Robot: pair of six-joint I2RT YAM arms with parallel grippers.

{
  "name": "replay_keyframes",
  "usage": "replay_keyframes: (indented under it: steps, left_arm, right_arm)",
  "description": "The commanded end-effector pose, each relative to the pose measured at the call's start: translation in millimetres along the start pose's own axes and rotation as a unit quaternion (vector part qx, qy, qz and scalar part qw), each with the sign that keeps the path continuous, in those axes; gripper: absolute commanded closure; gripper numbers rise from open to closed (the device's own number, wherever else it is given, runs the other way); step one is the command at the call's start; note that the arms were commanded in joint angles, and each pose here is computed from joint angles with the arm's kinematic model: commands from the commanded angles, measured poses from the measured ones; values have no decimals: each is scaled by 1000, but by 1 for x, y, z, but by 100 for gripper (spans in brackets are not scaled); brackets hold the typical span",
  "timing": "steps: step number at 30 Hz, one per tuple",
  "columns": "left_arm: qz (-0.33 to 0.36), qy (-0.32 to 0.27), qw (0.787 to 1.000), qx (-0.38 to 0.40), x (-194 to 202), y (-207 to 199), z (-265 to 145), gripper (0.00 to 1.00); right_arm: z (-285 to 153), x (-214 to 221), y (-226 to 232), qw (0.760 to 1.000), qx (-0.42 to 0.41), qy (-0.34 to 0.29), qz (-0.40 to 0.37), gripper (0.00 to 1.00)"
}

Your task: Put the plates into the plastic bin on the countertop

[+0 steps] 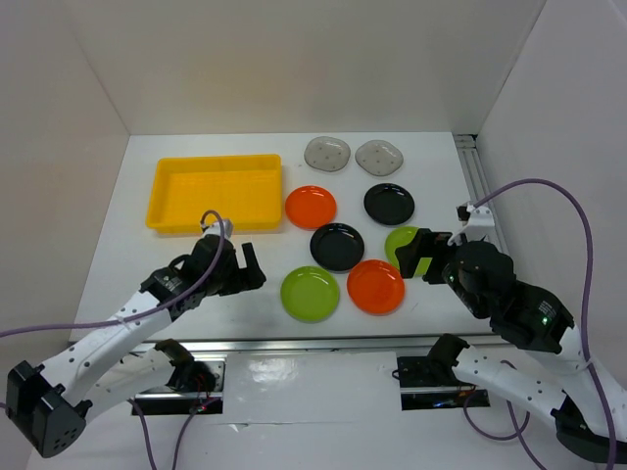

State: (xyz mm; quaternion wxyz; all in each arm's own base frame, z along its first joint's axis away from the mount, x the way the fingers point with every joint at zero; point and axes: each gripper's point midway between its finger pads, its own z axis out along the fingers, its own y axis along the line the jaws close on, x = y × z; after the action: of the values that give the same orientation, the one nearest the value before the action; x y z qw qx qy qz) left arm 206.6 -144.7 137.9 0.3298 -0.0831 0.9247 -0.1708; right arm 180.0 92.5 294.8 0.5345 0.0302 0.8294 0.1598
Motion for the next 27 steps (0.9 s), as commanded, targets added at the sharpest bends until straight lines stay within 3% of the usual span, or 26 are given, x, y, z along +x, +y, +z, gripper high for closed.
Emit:
replay_keyframes:
  steps: [1,6,11,19,24,25,26,27]
  left_arm:
    - [-46,-32,996,66,-5,-21,18,0]
    - [-47,2,998,35,24,-2,61,2]
    - [-30,13,993,111,32,-26,85,5]
    - [-15,68,987,148,57,-33,116,13]
    - [-26,101,985,135,74,-28,132,25]
    - [-26,96,987,130,72,-26,133,30]
    - [-27,101,988,118,76,-21,136,45]
    - [-27,101,988,118,76,-21,136,48]
  right_arm:
    - [4,-2,16,999,-37,-5,-2,0]
    - [5,1,24,998,-61,-5,-1,0]
    - [7,3,26,998,-67,-7,1,0]
    - [8,9,23,998,-65,-3,-1,0]
    - [9,7,25,998,-67,-7,1,0]
    - [8,7,26,997,-71,-5,1,0]
    - [8,7,26,997,-71,-5,1,0]
    - [8,7,26,997,-71,-5,1,0]
